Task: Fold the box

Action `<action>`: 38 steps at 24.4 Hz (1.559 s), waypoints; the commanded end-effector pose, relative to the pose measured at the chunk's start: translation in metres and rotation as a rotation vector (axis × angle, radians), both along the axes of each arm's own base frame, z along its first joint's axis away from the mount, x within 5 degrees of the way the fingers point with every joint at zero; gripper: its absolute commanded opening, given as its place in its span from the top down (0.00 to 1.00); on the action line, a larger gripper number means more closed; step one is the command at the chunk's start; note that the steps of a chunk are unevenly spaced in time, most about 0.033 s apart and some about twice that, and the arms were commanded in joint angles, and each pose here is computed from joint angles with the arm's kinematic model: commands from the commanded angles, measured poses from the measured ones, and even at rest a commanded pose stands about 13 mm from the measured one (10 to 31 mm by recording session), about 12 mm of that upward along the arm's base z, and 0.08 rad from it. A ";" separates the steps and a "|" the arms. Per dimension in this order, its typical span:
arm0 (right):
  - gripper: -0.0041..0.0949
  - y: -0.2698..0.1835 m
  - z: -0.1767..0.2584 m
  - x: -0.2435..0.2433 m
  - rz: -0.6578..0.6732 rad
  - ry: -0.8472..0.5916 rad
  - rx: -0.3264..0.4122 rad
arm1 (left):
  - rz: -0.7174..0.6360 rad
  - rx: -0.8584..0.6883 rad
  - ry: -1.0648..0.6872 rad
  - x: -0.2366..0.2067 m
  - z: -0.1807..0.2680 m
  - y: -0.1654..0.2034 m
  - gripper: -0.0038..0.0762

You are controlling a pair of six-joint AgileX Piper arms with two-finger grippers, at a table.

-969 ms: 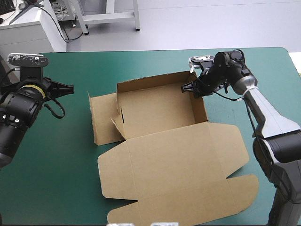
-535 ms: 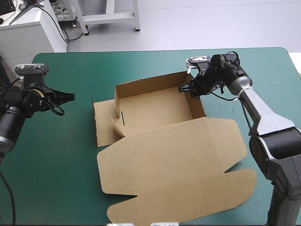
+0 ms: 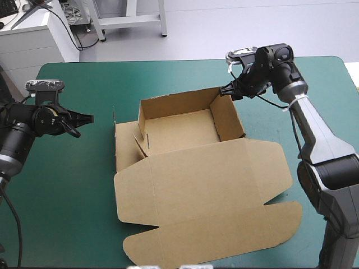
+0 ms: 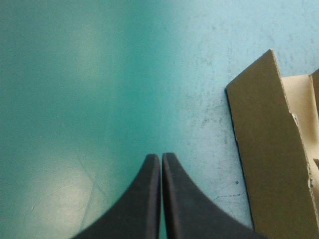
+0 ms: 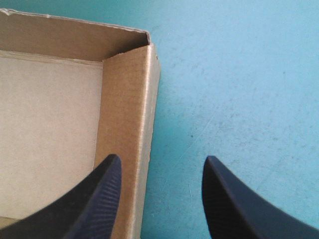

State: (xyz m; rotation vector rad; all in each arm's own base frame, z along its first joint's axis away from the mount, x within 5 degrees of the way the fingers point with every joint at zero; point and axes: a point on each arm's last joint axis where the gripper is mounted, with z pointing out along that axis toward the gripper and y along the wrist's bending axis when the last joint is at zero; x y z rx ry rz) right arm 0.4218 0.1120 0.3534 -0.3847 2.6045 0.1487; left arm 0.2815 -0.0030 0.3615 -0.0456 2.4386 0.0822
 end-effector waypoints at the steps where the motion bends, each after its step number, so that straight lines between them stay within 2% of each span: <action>1: 0.48 -0.005 0.051 -0.026 0.004 -0.112 0.049 | 0.004 -0.006 -0.082 -0.002 0.016 0.002 0.96; 5: 0.48 -0.007 0.061 -0.044 -0.005 -0.107 0.090 | 0.067 -0.104 -0.076 -0.002 0.015 0.019 0.96; 7: 0.48 -0.008 0.051 -0.046 -0.006 -0.068 0.080 | 0.066 -0.185 -0.071 -0.003 0.014 0.026 0.96; 9: 0.48 -0.007 0.041 -0.040 0.002 -0.049 0.066 | 0.048 -0.260 -0.078 -0.004 0.015 0.027 0.96; 13: 0.48 0.003 0.019 -0.020 0.006 -0.039 0.120 | -0.010 -0.349 -0.088 -0.004 0.018 0.022 0.96; 25: 0.48 0.012 -0.047 0.012 0.017 0.105 0.087 | -0.028 -0.369 -0.061 -0.006 0.017 0.020 0.96; 29: 0.49 0.013 -0.056 0.016 0.009 0.124 0.087 | -0.030 -0.371 -0.052 -0.006 0.016 0.019 0.96; 32: 0.58 0.013 -0.058 0.015 0.010 0.141 0.081 | -0.031 -0.371 -0.048 -0.007 0.016 0.019 0.96; 33: 0.65 0.013 -0.058 0.015 0.011 0.148 0.077 | -0.031 -0.371 -0.048 -0.007 0.016 0.019 0.96; 34: 0.82 0.012 -0.059 0.014 0.012 0.158 0.072 | -0.032 -0.376 -0.046 -0.007 0.016 0.019 0.96; 35: 0.92 0.012 -0.059 0.013 0.013 0.163 0.071 | -0.032 -0.378 -0.047 -0.007 0.016 0.019 0.96; 36: 0.97 0.012 -0.059 0.012 0.014 0.174 0.066 | -0.032 -0.378 -0.047 -0.007 0.016 0.019 0.96; 38: 0.98 0.010 -0.058 0.010 0.014 0.189 0.062 | -0.032 -0.378 -0.047 -0.007 0.016 0.019 0.96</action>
